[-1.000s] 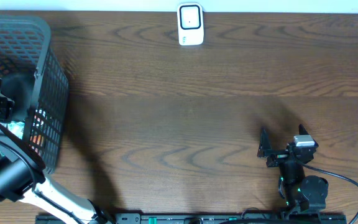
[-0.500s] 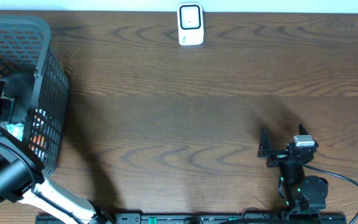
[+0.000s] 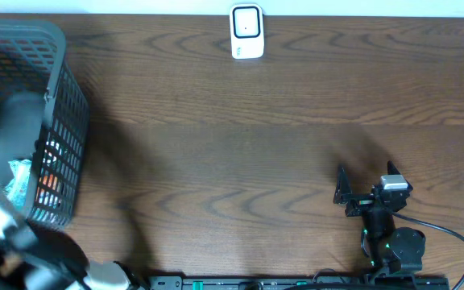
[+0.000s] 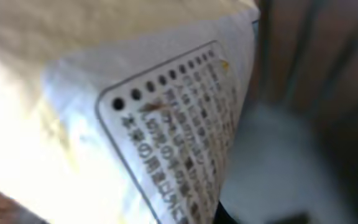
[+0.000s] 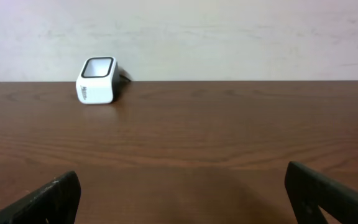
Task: Scan the item barcode
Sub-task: 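Grasp the white-and-yellow snack bag in the basket with the left gripper, then lift the snack bag out and carry it toward the white scanner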
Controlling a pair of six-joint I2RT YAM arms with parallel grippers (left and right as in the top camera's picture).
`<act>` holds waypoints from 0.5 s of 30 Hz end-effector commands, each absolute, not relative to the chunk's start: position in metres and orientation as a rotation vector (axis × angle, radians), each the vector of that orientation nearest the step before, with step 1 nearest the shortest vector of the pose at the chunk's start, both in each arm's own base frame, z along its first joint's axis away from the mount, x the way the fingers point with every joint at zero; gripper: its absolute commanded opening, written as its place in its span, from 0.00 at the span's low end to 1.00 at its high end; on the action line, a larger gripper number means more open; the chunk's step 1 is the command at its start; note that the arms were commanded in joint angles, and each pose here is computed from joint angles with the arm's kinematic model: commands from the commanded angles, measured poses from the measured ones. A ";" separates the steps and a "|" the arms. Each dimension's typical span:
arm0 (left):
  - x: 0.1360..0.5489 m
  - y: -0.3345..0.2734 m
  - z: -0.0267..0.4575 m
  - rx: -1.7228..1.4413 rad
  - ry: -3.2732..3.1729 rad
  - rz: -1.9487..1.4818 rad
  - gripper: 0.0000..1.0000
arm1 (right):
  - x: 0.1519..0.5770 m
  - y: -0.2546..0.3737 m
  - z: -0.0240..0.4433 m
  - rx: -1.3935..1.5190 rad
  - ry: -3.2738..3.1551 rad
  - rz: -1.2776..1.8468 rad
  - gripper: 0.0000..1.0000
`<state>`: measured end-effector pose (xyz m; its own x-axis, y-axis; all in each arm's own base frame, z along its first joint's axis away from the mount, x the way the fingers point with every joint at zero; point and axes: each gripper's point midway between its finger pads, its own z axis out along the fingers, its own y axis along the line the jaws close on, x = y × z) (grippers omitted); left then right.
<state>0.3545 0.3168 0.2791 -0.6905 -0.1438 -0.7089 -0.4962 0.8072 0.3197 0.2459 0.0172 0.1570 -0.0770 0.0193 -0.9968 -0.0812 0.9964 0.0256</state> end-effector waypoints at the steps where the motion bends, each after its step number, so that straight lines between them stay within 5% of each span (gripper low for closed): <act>1: 0.357 0.267 0.378 -0.441 1.983 0.424 0.07 | 0.246 0.014 0.156 -0.025 1.648 0.083 0.99; 8: 0.340 0.179 0.490 -0.377 1.626 0.013 0.07 | 0.246 0.014 0.156 -0.025 1.648 0.082 0.99; 15: 0.349 0.074 0.527 -0.352 1.533 -0.515 0.07 | 0.246 0.014 0.156 -0.025 1.648 0.082 0.99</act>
